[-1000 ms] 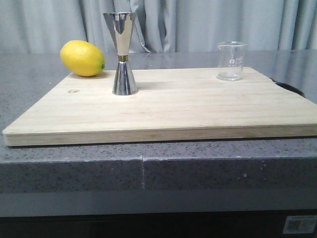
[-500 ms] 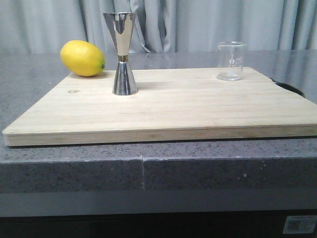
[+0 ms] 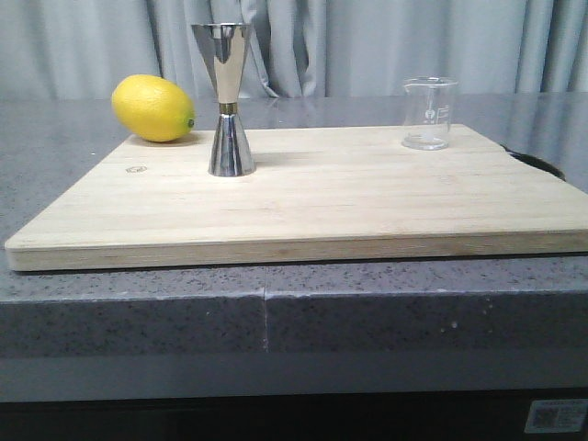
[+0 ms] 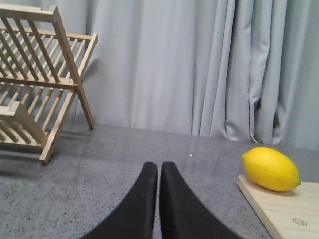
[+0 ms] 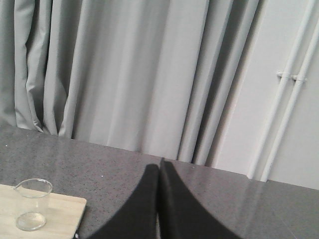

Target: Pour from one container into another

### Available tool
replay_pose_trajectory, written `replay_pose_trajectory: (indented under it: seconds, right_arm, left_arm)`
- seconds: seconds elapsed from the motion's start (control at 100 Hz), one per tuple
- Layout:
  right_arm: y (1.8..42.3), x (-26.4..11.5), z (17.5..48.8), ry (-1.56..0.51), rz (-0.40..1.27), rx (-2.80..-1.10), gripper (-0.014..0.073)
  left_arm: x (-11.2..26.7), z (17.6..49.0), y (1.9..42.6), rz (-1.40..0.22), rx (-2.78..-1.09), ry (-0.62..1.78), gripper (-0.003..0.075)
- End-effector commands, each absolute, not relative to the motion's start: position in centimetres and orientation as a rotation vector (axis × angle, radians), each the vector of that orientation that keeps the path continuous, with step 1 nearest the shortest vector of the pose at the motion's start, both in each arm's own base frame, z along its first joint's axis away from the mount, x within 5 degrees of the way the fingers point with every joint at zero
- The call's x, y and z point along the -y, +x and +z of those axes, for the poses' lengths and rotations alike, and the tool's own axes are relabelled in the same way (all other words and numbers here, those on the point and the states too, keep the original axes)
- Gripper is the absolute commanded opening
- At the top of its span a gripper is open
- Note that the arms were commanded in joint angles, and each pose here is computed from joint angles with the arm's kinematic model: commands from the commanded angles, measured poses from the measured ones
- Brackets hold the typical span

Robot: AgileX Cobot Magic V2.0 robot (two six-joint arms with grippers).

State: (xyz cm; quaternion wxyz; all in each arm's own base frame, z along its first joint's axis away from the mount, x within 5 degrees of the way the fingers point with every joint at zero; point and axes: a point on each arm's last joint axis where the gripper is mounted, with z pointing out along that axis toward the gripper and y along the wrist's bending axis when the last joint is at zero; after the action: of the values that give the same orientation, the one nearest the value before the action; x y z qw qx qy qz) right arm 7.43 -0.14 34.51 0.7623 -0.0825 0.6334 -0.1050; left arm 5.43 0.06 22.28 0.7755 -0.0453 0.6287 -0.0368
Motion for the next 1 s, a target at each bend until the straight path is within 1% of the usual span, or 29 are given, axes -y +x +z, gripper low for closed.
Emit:
replay_pose_trajectory:
  seconds: [0.0,0.15,0.99]
  right_arm:
    - [7.31,-0.16,35.45,-0.208,-0.218,-1.328,-0.007]
    - [7.31,-0.16,35.45,-0.208,-0.218,-1.328,-0.007]
    - [7.31,-0.16,35.45,-0.208,-0.218,-1.328,-0.007]
  left_arm:
    - [0.03,21.88,5.28,-0.116,-1.318,-0.106,-0.0019]
    - [-0.05,21.7,5.33,-0.141,-1.337,-0.14,-0.0019]
    - [-0.05,21.7,5.33,-0.141,-1.337,-0.14,-0.0019]
